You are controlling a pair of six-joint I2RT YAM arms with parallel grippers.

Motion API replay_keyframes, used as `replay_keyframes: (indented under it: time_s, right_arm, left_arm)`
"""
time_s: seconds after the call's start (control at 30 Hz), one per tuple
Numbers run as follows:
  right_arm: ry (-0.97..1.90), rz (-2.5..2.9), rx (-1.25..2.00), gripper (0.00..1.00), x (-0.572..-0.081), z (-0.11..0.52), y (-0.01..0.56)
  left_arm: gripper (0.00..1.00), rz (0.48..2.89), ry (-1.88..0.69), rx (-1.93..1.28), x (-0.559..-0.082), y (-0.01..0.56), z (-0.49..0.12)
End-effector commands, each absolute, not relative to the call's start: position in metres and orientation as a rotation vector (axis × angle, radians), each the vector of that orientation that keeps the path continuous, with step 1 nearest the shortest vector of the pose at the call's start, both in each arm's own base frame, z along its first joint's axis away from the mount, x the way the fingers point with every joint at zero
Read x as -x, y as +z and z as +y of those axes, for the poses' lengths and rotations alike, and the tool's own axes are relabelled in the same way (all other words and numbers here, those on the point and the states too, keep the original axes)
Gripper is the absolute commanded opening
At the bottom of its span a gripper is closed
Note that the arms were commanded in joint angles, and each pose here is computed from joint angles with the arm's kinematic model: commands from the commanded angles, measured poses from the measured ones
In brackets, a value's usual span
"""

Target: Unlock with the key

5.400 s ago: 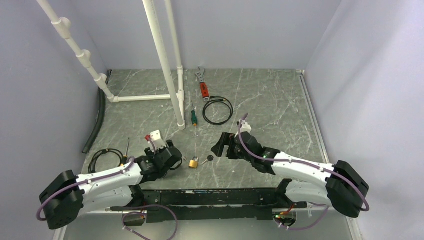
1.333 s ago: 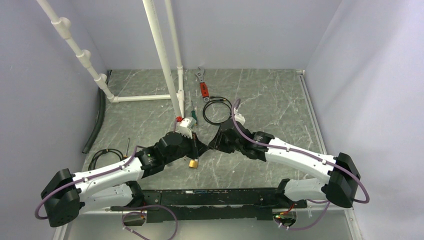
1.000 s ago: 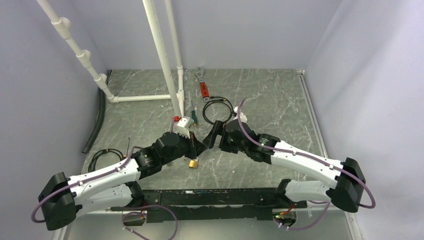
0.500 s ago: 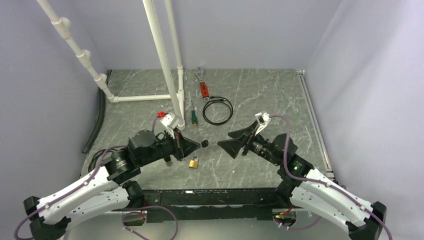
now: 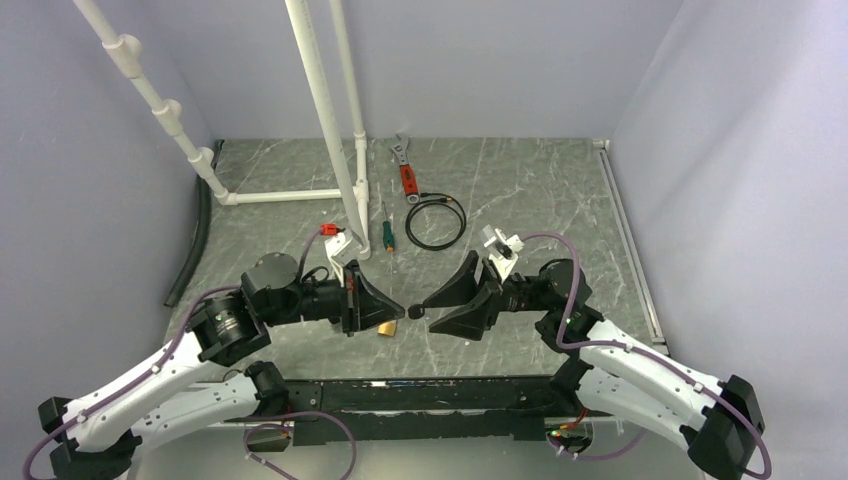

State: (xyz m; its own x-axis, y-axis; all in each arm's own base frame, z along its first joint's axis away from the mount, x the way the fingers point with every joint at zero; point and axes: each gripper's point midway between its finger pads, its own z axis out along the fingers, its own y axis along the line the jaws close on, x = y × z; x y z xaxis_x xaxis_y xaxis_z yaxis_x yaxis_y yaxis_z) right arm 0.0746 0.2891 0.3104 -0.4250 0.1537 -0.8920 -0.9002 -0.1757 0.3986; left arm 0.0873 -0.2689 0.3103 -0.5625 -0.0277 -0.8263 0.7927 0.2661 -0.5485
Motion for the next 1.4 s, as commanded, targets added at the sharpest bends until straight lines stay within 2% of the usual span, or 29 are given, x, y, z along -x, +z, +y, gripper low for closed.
replay_keyframes:
  time_s: [0.0,0.23,0.53,0.6,0.73,0.8,1.2,1.37]
  right_arm:
    - [1.742,1.129,1.032,0.53,-0.058,0.284,0.339]
    - [1.734,1.181,1.031,0.45,-0.063,0.288,0.329]
    - [1.704,1.252,0.98,0.43,-0.073,0.293,0.317]
    - [1.698,1.271,0.972,0.44,-0.076,0.295,0.313]
    - [1.68,1.314,0.94,0.52,-0.084,0.3,0.308]
    - [1.682,1.316,0.937,0.52,-0.085,0.3,0.307]
    - [1.685,1.284,0.918,0.28,-0.084,0.298,0.314]
    - [1.704,1.278,0.917,0.25,-0.083,0.299,0.314]
  left_arm:
    - [0.0,1.727,-1.428,-0.774,-0.079,0.328,-0.273]
    - [0.0,1.727,-1.429,-0.772,-0.083,0.328,-0.279]
    - [0.0,1.722,-1.419,-0.748,-0.089,0.327,-0.282]
    - [0.0,1.716,-1.419,-0.744,-0.09,0.326,-0.282]
    - [0.0,1.717,-1.423,-0.748,-0.09,0.326,-0.283]
    - [0.0,1.719,-1.422,-0.747,-0.09,0.325,-0.283]
    - [0.0,1.741,-1.393,-0.72,-0.095,0.317,-0.282]
    - [0.0,1.745,-1.387,-0.709,-0.096,0.315,-0.282]
